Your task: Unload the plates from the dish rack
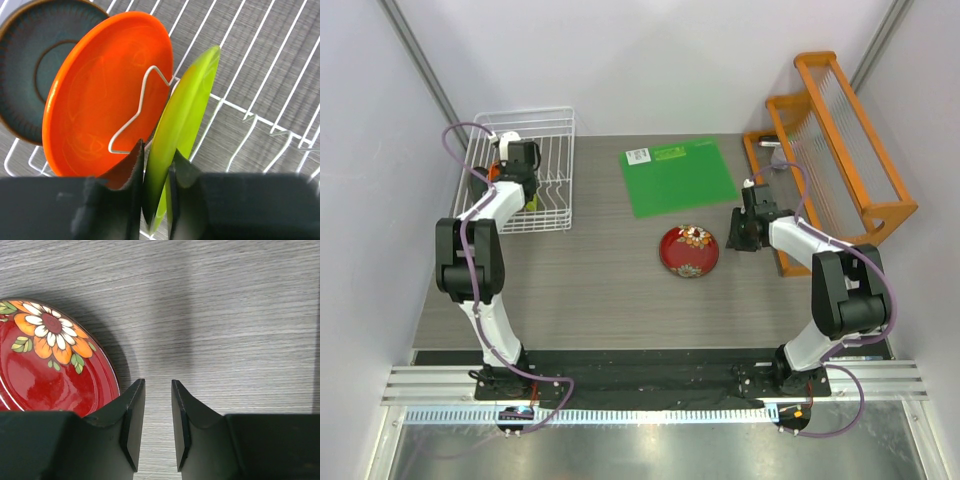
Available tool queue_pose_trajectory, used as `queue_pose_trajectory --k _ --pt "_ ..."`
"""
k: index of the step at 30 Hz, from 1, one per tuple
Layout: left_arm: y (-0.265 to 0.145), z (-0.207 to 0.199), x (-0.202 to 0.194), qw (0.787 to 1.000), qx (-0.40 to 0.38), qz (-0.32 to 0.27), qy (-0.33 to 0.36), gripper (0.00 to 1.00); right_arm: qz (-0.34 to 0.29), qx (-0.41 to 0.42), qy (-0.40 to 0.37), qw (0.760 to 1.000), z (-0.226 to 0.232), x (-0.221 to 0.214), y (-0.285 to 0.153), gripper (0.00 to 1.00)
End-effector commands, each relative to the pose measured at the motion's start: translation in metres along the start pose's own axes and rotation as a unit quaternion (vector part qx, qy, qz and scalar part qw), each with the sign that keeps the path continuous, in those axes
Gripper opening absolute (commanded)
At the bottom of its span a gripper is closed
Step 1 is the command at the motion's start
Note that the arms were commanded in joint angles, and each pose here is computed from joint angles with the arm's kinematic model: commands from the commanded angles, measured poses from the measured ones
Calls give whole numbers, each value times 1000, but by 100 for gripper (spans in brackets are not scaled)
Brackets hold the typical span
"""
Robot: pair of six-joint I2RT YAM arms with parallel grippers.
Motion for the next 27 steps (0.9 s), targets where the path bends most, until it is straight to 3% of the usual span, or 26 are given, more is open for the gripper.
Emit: queue_pose_trajectory --k 1,6,16,20,24,26,27 --pt "-15 4 32 998 -1 -46 -39 0 -22 0 -9 1000 4 17 -4 35" --pt "-37 13 47 997 -7 -64 -48 0 -32 -15 -4 999 -1 19 -9 58" --pt "-85 25 89 992 -28 -104 -59 0 -90 -32 7 995 -6 39 -43 66" --pt "-113 14 94 988 -92 -88 -85 0 -117 0 6 993 7 48 -62 66" --pt "-146 -31 70 960 -251 -20 -127 0 -142 96 -7 985 40 57 -85 66" --pt "-170 -63 41 919 -357 49 -161 0 -137 171 -19 975 65 55 -94 66" --pt "-179 -75 42 901 -394 48 -174 0 -151 201 -13 968 76 61 -99 66"
Point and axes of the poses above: each gripper's point midway between its finger pads, its own y axis out along the fingers, its own z axis along the line the jaws close on, x = y × z, the point moved 1 cm from there along -y, back along the fingers, and after that the axes turned 2 degrees about -y, right-handed, at the moved point
